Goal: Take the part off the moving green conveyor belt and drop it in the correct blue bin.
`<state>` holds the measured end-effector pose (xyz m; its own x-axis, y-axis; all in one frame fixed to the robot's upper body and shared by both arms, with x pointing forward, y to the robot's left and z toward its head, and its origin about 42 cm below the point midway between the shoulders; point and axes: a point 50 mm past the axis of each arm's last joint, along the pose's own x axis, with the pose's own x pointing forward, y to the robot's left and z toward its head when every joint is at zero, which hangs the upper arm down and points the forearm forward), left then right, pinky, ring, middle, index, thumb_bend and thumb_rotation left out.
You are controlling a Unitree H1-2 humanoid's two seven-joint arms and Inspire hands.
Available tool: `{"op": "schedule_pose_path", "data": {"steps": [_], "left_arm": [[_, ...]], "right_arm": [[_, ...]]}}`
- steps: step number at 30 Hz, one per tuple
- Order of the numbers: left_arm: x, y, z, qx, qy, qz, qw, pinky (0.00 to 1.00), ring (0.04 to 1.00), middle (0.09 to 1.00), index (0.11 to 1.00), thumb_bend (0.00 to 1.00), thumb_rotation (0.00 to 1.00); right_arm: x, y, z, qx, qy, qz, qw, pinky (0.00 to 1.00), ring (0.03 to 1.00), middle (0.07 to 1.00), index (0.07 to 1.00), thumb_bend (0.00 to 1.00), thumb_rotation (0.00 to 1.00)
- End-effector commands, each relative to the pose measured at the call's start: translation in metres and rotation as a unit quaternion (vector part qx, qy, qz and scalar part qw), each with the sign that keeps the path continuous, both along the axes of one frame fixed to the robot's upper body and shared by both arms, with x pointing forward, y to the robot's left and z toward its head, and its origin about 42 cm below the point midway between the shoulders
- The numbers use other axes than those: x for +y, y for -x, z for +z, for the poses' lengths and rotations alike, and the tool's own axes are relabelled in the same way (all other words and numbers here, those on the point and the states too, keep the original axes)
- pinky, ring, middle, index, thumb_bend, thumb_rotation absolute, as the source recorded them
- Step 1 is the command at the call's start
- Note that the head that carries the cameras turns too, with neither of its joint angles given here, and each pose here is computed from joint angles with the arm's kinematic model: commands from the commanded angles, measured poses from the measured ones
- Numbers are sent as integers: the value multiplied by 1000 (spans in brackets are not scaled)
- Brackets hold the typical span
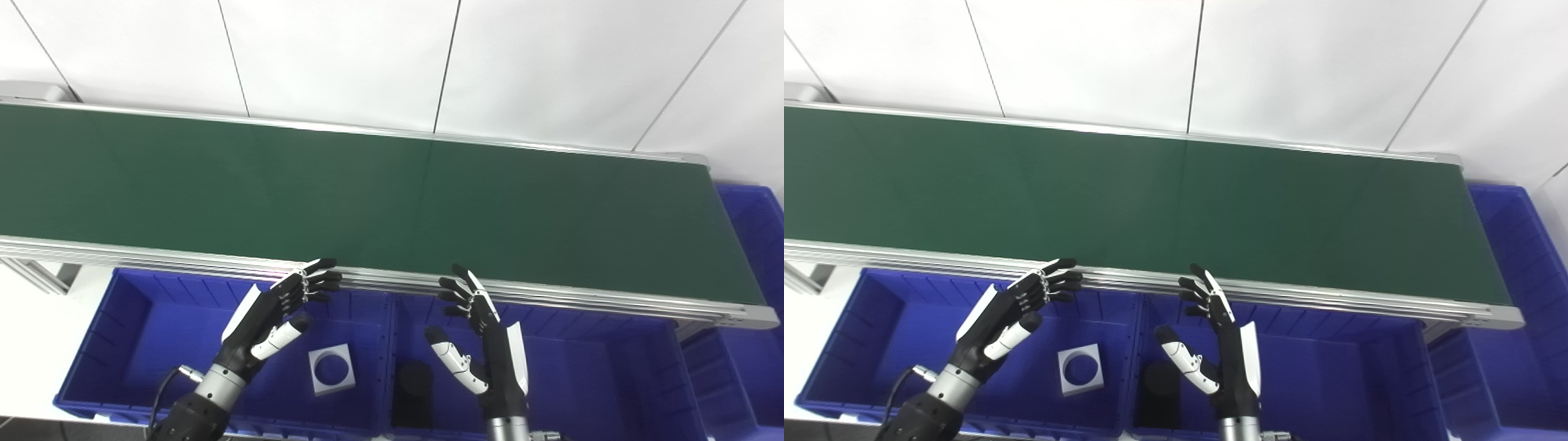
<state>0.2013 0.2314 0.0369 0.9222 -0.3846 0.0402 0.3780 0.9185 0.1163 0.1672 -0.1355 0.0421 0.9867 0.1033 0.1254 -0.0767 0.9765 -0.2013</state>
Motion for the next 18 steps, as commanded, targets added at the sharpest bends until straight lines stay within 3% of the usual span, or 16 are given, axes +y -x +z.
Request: {"op": "schedule_pose_path", "data": {"steps": [1, 18], "left_arm": [[0, -9, 16, -46, 9, -4, 999, 722, 762, 797, 851, 709, 810], [-16, 1, 9, -34, 33, 17, 999, 717, 767, 802, 842, 763, 815]], "right_arm": [[4, -4, 11, -41, -21, 0, 999, 661, 745, 797, 881, 570, 639], [-10, -2, 10, -33, -5, 24, 999, 649, 722, 773, 844, 579, 675]]}}
